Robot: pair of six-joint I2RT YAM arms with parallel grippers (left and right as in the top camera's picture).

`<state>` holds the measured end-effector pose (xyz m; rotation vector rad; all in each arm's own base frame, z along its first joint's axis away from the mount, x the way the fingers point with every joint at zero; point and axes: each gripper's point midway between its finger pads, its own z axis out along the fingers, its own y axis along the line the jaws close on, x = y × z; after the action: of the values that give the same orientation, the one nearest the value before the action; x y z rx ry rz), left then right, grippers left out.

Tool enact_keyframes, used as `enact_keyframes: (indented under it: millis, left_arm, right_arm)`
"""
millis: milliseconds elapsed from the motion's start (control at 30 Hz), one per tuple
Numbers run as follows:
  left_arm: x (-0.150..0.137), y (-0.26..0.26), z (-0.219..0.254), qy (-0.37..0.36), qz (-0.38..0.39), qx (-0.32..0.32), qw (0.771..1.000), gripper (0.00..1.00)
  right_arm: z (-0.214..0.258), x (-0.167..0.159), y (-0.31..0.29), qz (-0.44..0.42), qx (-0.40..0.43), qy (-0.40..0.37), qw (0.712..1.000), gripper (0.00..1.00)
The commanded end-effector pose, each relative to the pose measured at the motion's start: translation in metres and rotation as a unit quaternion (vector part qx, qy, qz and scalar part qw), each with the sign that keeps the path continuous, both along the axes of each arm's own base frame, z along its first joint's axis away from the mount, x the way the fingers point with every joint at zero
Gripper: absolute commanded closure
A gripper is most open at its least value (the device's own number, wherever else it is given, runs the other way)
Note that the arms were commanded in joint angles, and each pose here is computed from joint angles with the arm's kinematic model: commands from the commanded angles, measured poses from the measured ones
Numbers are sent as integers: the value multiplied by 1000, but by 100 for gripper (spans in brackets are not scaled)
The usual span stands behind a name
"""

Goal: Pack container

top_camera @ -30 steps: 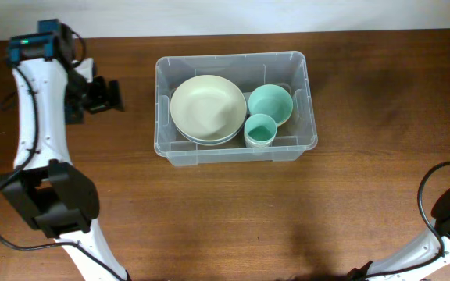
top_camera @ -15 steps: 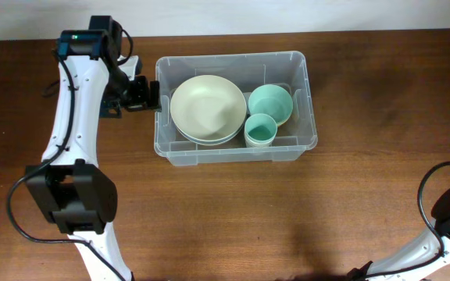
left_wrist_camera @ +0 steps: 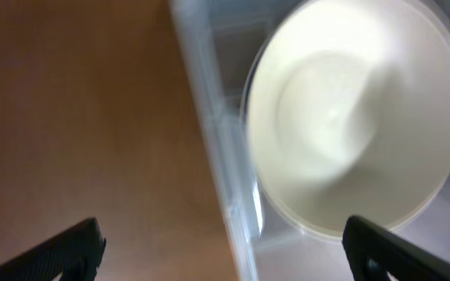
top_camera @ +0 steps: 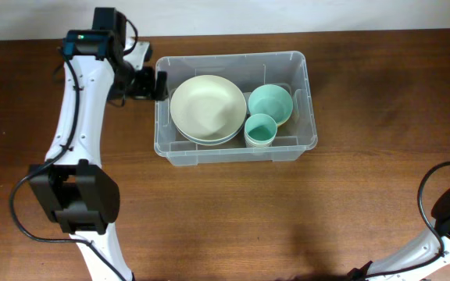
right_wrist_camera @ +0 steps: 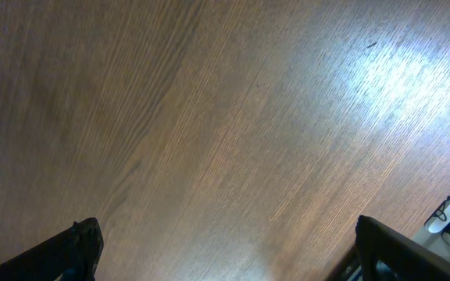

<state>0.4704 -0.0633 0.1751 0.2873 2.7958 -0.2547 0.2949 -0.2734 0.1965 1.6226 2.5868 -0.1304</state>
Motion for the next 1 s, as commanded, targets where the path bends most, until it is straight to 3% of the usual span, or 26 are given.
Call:
enact_keyframes:
  millis: [0, 133, 433, 700, 967]
  left_arm:
    - [9, -17, 20, -56, -64, -1, 996, 0]
    - [17, -25, 46, -110, -75, -3, 991, 0]
    - [-7, -27, 72, -263, -103, 7, 959, 0]
    - [-50, -17, 56, -397, -90, 10, 914, 0]
    - [-95, 16, 55, -465, -10, -7, 885, 0]
  right_arm:
    - [2, -1, 1, 1, -4, 2, 1000, 1]
    - [2, -1, 1, 1, -4, 2, 1000, 1]
    - [2, -1, 1, 1, -4, 2, 1000, 1]
    - [2, -1, 1, 1, -4, 2, 1000, 1]
    - [2, -1, 1, 1, -4, 2, 1000, 1]
